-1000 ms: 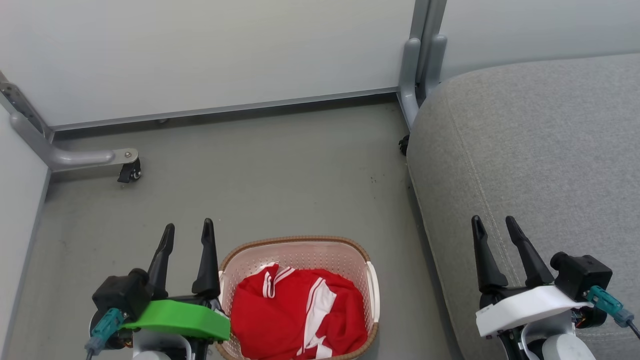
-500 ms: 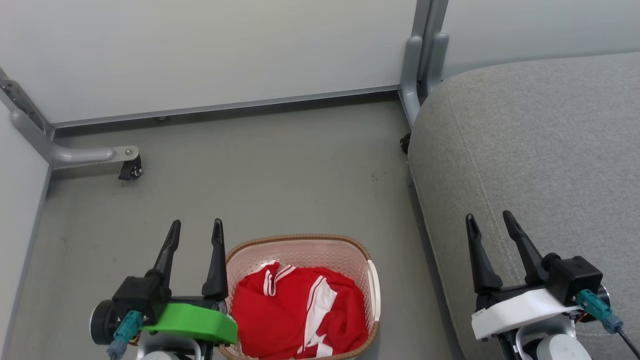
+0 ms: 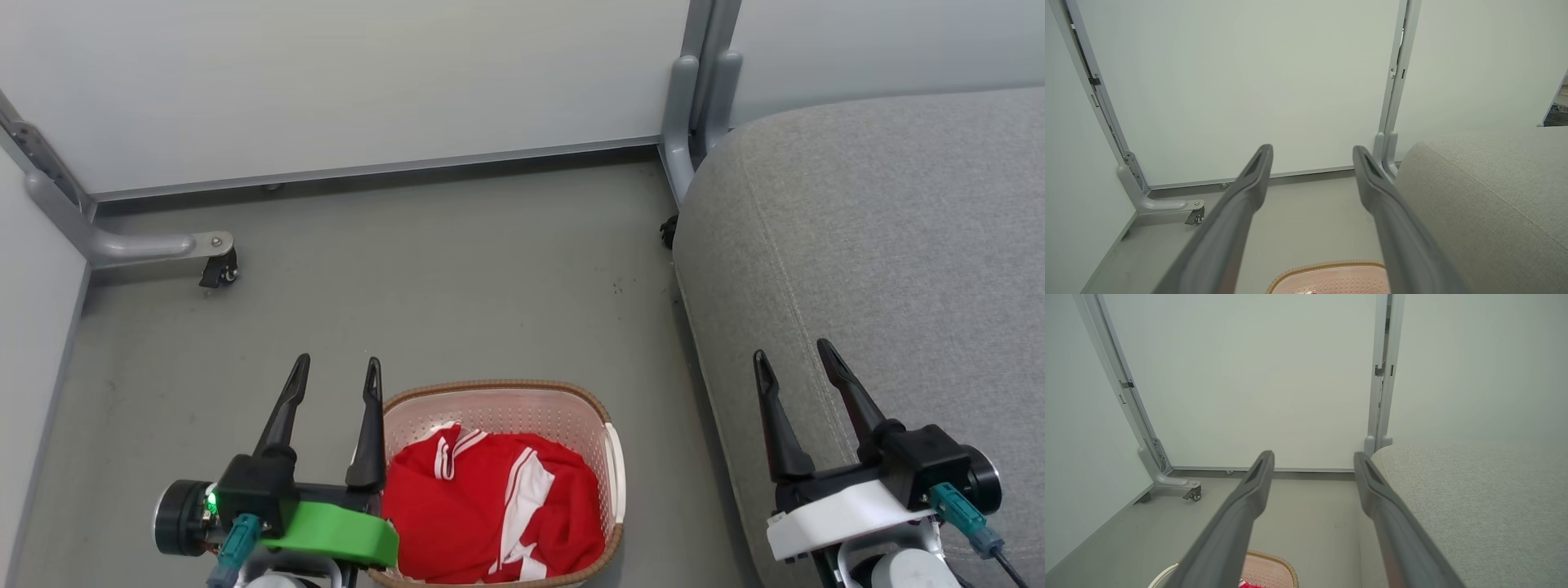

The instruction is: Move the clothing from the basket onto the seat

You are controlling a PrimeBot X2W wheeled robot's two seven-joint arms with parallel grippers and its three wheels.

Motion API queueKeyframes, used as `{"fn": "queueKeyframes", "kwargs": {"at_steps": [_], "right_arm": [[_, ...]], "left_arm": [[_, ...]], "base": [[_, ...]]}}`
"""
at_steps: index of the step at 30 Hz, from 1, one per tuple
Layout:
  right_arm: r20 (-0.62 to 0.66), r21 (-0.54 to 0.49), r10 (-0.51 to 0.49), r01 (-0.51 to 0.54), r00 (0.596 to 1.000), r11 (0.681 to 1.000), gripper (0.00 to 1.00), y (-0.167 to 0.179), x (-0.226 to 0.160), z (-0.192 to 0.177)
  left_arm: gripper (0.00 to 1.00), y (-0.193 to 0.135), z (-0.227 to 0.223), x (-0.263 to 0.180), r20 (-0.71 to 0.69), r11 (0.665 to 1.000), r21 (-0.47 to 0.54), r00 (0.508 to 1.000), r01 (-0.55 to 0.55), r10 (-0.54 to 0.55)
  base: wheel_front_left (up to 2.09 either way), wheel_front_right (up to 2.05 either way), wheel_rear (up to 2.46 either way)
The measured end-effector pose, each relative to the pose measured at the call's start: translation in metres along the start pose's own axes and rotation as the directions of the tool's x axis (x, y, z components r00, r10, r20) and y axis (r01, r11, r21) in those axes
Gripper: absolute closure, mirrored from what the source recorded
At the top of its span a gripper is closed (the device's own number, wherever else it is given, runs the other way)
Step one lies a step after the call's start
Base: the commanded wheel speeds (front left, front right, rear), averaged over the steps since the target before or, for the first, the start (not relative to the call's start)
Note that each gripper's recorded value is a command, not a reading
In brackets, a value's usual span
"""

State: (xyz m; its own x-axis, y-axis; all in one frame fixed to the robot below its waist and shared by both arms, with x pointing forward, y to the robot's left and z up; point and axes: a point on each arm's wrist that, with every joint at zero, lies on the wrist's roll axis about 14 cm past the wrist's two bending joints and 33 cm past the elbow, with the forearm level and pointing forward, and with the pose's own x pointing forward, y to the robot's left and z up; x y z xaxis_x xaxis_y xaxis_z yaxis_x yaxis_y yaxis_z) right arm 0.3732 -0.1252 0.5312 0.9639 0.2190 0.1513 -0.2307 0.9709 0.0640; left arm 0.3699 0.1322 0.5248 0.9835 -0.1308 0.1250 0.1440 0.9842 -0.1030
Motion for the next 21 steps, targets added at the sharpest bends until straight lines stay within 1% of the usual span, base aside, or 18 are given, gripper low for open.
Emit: {"fn": "queueKeyframes", "kwargs": {"at_steps": [14, 21], "right_arm": [[0.015, -0.090, 0.038, -0.037, 0.999, 0.995, 0.00, 0.0082, -0.0004, 0.0023], [0.008, -0.090, 0.033, -0.032, 0.999, 0.995, 0.00, 0.0063, 0.0001, -0.0002]], "left_arm": [[0.00, -0.0085, 0.0018, -0.0025, 0.018, 0.995, 0.095, 0.999, 0.035, -0.037], [0.00, -0.0095, -0.0012, -0.0013, 0.011, 0.995, 0.096, 0.999, 0.039, -0.040]], "base": [[0.00, 0.00, 0.00], [0.00, 0.00, 0.00]]}}
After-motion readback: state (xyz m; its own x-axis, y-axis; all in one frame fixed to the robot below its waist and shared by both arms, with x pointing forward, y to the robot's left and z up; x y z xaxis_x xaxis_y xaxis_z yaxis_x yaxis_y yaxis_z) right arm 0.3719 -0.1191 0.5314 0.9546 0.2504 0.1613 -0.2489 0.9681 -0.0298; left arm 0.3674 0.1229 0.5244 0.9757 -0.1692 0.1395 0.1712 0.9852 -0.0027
